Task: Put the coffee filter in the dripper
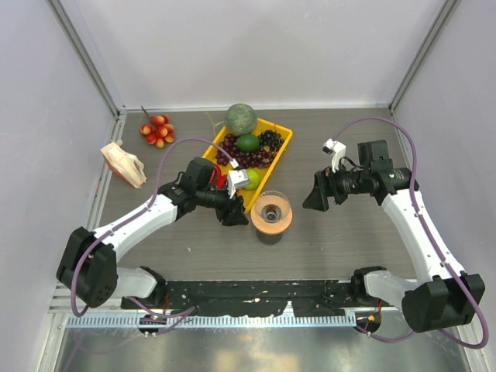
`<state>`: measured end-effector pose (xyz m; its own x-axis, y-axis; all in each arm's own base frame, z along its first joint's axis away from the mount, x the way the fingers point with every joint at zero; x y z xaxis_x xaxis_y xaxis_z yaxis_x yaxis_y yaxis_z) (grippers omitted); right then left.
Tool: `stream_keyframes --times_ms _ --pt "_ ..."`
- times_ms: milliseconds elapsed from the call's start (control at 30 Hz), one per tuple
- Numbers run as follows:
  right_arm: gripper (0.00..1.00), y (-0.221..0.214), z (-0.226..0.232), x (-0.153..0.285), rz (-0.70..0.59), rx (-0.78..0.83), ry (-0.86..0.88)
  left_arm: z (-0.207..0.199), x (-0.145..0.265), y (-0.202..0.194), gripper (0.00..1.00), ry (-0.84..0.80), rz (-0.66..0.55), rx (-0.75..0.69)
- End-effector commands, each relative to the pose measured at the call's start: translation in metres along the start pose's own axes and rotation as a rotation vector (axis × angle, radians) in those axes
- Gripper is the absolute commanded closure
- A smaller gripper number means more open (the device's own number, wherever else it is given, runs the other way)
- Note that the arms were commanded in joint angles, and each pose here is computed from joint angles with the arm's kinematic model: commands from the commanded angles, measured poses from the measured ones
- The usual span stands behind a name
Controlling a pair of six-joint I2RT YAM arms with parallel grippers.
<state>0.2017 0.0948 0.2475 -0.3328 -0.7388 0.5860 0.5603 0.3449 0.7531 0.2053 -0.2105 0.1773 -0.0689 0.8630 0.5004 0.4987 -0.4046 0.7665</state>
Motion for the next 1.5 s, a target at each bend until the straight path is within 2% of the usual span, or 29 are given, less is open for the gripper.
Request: stream_keyframes --times_ms 0,600,800,1000,1033,1067,1133,1300,1467 --pt "0.13 0.01 0.003 0.004 -0.054 0.037 0.018 -0.001 -0.01 0.015 0.44 -0.002 -0.045 -0.047" --pt "0.13 0.009 0.002 0.003 -0.048 0.025 0.027 -0.005 -0.015 0.021 0.42 -0.004 -0.054 -0.02" --pt "0.13 0.009 0.004 0.004 -0.047 0.033 0.03 -0.008 -0.009 0.018 0.36 0.009 -0.035 -0.017" --pt "0.13 0.012 0.006 0.008 -0.058 0.05 0.024 -0.014 0.022 0.009 0.29 0.079 -0.025 -0.031" --pt "0.09 0.013 0.006 0.008 -0.061 0.054 0.025 -0.015 0.029 0.008 0.27 0.095 -0.029 -0.035" --pt "0.12 0.013 0.007 0.009 -0.064 0.057 0.024 -0.015 0.036 0.008 0.25 0.112 -0.034 -0.036" --pt "0.12 0.014 0.007 0.01 -0.067 0.062 0.021 -0.017 0.052 0.007 0.21 0.145 -0.049 -0.03" --pt "0.08 0.013 0.011 0.015 -0.076 0.078 0.004 -0.025 0.095 0.006 0.12 0.247 -0.053 -0.059" --pt "0.04 0.012 0.013 0.017 -0.083 0.091 -0.007 -0.032 0.13 -0.01 0.07 0.34 -0.002 -0.048"
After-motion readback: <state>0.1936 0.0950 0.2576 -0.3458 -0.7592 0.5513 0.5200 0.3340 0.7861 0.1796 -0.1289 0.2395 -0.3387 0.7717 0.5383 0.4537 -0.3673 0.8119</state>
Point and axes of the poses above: each gripper's point midway between its finger pads, its own x axis back along the fingers, its own z axis along the line the jaws close on, y = z × x, the point moved 7 cm from there along x, back along the fingers, and after that the axes turned 9 degrees about x, right-handed, at the moved point
